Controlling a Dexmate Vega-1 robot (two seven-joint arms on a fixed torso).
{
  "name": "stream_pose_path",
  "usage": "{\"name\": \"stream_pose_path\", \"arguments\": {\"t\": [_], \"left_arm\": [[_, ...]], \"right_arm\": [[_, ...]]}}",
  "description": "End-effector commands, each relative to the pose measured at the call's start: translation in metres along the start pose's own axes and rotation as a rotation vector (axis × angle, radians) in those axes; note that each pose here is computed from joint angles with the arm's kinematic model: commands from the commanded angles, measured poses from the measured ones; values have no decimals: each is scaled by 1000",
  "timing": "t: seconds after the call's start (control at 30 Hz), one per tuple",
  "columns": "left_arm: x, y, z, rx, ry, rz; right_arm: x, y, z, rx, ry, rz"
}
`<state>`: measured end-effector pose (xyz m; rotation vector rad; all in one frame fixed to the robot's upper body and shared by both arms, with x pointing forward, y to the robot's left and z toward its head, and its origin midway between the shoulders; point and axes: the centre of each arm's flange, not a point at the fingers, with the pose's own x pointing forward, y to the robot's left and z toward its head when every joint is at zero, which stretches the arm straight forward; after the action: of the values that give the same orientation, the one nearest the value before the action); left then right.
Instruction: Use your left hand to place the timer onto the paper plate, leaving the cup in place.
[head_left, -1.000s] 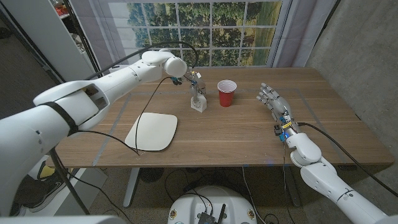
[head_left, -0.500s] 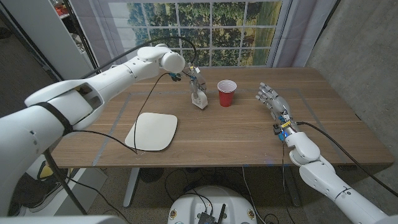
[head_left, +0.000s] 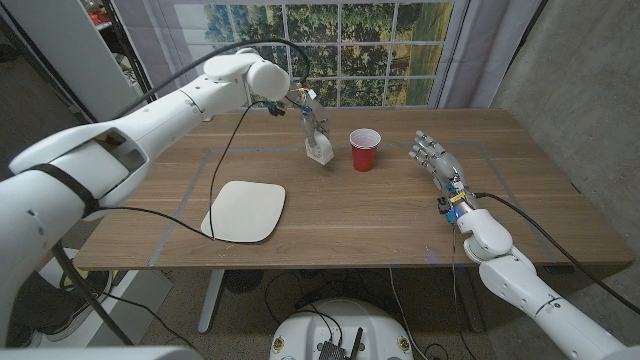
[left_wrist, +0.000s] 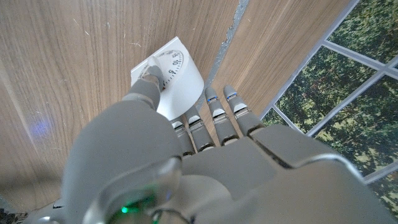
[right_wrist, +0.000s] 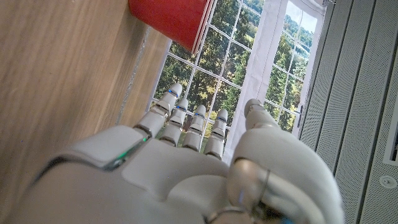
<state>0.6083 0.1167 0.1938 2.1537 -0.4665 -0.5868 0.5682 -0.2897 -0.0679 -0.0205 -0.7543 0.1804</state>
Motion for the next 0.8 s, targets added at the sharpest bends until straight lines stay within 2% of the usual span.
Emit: {"name": "stream_pose_path", "arguments": {"t": [0.03,0.27,0.5,0.8], "left_arm": [[-48,17,7,4,3,21],[-74,18,13,18,23,26],[-96,14,18,13,39,33],[-112,-1,22,-47,50,11]], "right_arm": [[3,2,2,-13,-1,10],[7,5,4,-16,-4,21],[11,10,4,-14,-4,29],[17,14,4,-17,-2,41]]}}
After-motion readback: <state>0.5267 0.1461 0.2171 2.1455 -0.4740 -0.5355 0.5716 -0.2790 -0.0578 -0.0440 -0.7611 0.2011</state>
